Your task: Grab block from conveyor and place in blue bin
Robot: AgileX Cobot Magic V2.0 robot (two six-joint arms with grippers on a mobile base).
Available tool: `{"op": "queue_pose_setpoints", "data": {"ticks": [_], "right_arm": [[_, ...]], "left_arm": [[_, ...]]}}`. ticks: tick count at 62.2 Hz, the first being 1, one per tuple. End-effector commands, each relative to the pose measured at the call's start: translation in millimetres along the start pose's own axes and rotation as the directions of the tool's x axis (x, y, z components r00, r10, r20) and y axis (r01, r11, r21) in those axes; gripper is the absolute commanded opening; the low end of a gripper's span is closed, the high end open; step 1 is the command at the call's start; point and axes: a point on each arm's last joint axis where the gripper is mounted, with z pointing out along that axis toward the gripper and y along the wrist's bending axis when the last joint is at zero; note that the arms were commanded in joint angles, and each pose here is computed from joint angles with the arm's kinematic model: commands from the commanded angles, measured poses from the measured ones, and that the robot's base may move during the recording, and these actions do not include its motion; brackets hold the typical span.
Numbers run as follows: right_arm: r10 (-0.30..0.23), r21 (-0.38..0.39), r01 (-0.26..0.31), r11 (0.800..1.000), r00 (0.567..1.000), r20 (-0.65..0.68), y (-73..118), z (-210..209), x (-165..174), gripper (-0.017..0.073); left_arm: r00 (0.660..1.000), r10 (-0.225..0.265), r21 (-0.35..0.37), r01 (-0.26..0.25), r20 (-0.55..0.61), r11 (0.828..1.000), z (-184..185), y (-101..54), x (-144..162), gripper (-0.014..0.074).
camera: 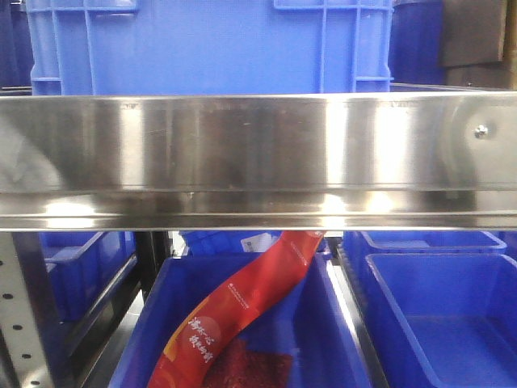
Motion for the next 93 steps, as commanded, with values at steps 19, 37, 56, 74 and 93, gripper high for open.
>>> {"op": "queue_pose_setpoints", "data": {"ticks": [19, 37, 56, 74, 93], "right_arm": [[-0.005, 0.000, 0.005, 1.000, 1.000, 0.031, 0.1, -1, -4, -0.0162], [-0.005, 0.000, 0.005, 1.000, 1.000, 0.031, 0.1, -1, -4, -0.0162], [0.116, -0.043, -0.112, 0.993, 0.987, 0.112, 2.6, 0, -11, -0.0162], [0.044, -0.121, -0.035, 0.992, 0.996, 0.072, 13.5, 33, -46, -0.0162], [0.048, -0.275, -0.024, 0.961, 0.995, 0.082, 56.9, 117, -78, -0.0162]], "left_arm": [[1.000, 0.003, 0.001, -0.003, 0.022, 1.000, 0, 0.1, -2, -0.0111], [1.000, 0.001, 0.001, -0.001, 0.023, 1.000, 0, 0.1, -2, -0.0111], [0.999, -0.003, -0.002, 0.003, 0.036, 1.000, 3, 0.4, -6, -0.0111], [0.990, 0.125, 0.061, -0.121, -0.069, 0.991, 50, -4.8, -50, -0.0111], [0.976, 0.153, 0.286, -0.105, -0.152, 0.952, 134, -46.5, -75, -0.0111]]}}
